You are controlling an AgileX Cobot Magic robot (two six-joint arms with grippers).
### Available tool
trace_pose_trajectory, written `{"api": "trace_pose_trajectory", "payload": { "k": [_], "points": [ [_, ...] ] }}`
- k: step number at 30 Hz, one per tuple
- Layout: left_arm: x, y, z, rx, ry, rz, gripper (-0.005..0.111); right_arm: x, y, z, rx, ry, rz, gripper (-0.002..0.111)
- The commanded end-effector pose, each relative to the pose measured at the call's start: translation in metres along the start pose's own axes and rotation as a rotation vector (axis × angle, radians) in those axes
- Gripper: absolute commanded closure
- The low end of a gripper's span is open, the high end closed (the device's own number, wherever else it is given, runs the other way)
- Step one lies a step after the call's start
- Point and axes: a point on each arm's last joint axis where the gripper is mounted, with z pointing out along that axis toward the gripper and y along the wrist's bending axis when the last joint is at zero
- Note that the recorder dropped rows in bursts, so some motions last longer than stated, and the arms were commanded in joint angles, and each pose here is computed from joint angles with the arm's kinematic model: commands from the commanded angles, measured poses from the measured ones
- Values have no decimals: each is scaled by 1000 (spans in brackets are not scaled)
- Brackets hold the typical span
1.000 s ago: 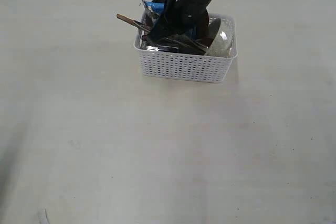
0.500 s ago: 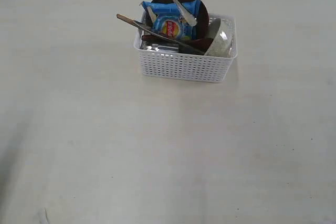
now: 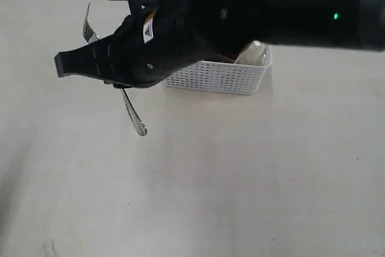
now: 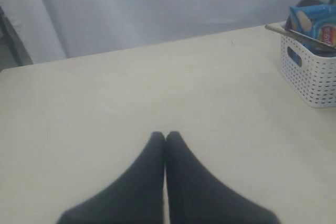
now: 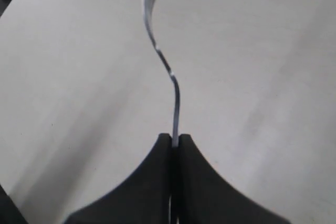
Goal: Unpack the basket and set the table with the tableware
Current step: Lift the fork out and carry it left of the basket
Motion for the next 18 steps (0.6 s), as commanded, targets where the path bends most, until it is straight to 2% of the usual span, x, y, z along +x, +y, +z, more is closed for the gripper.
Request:
{"api": "trace_pose_trajectory", "payload": {
  "k": [1,7,12,18],
  "points": [
    [1,0,0,0,-2,-4,107,16,-10,11,-7,-61,81,109],
    [1,0,0,0,-2,-4,107,40,-28,39,64,50,87,109],
    [1,0,0,0,-2,-4,107,54,-36,63,92,111,188,109],
    [1,0,0,0,-2,-4,107,69,-50,84,145,179,192,109]
  ]
}}
